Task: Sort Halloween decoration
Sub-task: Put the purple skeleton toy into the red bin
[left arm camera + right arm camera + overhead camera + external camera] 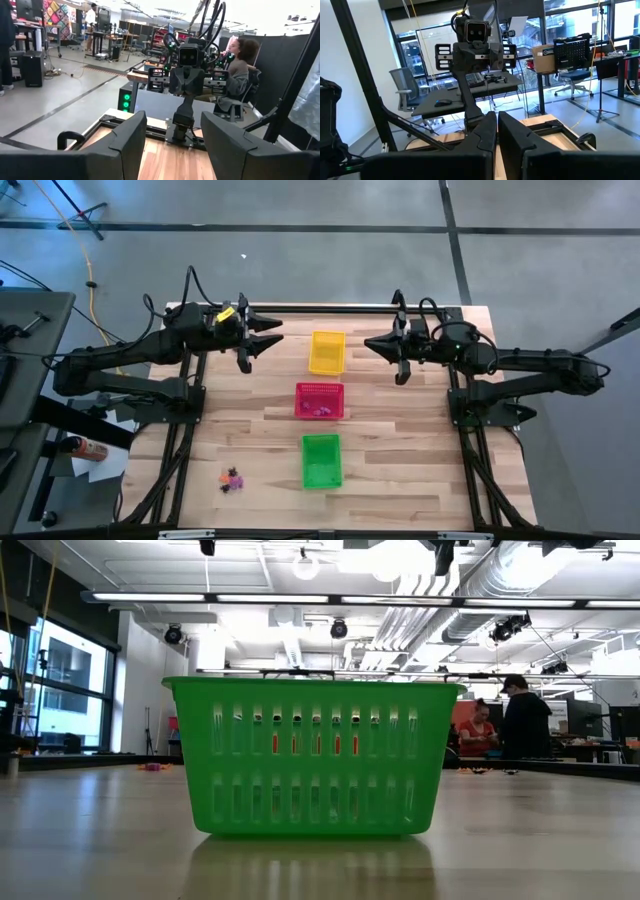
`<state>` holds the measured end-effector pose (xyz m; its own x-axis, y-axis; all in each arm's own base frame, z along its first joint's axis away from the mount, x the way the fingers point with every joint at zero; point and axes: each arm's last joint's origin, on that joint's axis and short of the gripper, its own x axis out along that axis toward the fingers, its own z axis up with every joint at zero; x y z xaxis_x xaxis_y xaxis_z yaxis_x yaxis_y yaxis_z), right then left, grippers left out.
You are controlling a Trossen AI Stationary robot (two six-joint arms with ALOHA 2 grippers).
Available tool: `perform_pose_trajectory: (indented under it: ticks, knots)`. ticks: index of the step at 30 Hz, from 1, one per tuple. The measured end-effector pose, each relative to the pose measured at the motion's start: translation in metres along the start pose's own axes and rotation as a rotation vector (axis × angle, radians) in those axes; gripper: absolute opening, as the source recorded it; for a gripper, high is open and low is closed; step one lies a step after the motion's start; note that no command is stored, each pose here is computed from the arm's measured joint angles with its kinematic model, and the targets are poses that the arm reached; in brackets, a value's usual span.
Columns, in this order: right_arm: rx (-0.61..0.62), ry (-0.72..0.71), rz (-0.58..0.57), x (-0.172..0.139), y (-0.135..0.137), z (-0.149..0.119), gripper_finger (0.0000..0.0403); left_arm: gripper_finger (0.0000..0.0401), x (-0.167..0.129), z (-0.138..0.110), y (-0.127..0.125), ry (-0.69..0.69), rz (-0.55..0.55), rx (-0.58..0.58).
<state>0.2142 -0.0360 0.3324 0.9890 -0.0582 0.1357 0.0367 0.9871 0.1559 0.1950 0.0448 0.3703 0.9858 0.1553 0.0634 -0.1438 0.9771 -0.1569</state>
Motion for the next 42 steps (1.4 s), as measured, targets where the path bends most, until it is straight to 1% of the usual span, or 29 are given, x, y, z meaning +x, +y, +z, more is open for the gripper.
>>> perform_pose_trajectory:
  ticks: [4, 9, 11, 13, 15, 17, 19, 22, 23, 25, 27, 28, 31, 34, 35, 38, 40, 42]
  knots:
    - [0.0, 0.001, 0.0, 0.0, 0.0, 0.0, 0.0012, 0.0177, 0.0, 0.0, 0.0, 0.004, -0.007, 0.0]
    - [0.001, 0.011, -0.002, 0.0, 0.0, -0.001, 0.0012, 0.0177, -0.001, -0.002, -0.001, 0.04, -0.05, -0.018]
    - [0.003, 0.023, -0.004, 0.0, 0.0, -0.002, 0.0012, 0.0177, -0.002, 0.002, -0.002, 0.098, -0.05, -0.036]
    - [0.004, 0.033, -0.006, 0.0, -0.001, -0.003, 0.0012, 0.0177, -0.005, 0.004, -0.005, 0.215, -0.043, -0.045]
    - [0.005, 0.041, -0.007, 0.0, -0.001, -0.004, 0.0012, 0.0177, -0.009, -0.002, -0.011, 0.394, -0.059, -0.076]
    - [0.007, 0.055, -0.01, 0.0, -0.001, -0.005, 0.0012, 0.0177, -0.014, -0.012, -0.02, 0.561, -0.101, -0.161]
    - [0.008, 0.063, -0.012, 0.0, -0.001, -0.006, 0.0012, 0.0177, -0.021, -0.025, -0.033, 0.733, -0.133, -0.289]
    - [0.009, 0.075, -0.016, 0.0, -0.002, -0.007, 0.0012, 0.0177, -0.03, -0.043, -0.058, 0.969, -0.138, -0.419]
    - [0.01, 0.078, -0.017, 0.0, -0.002, -0.008, 0.0012, 0.0177, -0.034, -0.049, -0.069, 1.035, -0.136, -0.449]
    - [0.01, 0.087, -0.029, -0.001, -0.003, -0.008, 0.0012, 0.0177, -0.038, -0.06, -0.089, 1.109, -0.12, -0.515]
    - [0.011, 0.096, -0.035, -0.001, -0.003, -0.009, 0.0012, 0.0177, -0.044, -0.076, -0.108, 1.182, -0.05, -0.598]
    - [0.012, 0.102, -0.037, -0.001, -0.004, -0.01, 0.0012, 0.0177, -0.047, -0.085, -0.116, 1.22, 0.004, -0.646]
    - [0.014, 0.125, -0.047, -0.001, -0.004, -0.012, 0.0012, 0.0177, -0.055, -0.114, -0.14, 1.326, 0.223, -0.804]
    - [0.019, 0.164, -0.054, -0.002, -0.005, -0.016, 0.0012, 0.0177, -0.061, -0.139, -0.165, 1.395, 0.381, -0.918]
    - [0.02, 0.178, -0.056, -0.002, -0.005, -0.017, 0.0012, 0.0177, -0.062, -0.146, -0.173, 1.411, 0.417, -0.942]
    - [0.026, 0.227, -0.065, -0.003, -0.006, -0.022, 0.0012, 0.0177, -0.059, -0.166, -0.194, 1.437, 0.473, -1.01]
    - [0.03, 0.257, -0.07, -0.004, -0.006, -0.025, 0.0012, 0.0177, -0.055, -0.178, -0.202, 1.448, 0.514, -1.046]
    - [0.033, 0.279, -0.074, -0.004, -0.006, -0.027, 0.0012, 0.0177, -0.053, -0.188, -0.205, 1.465, 0.558, -1.047]
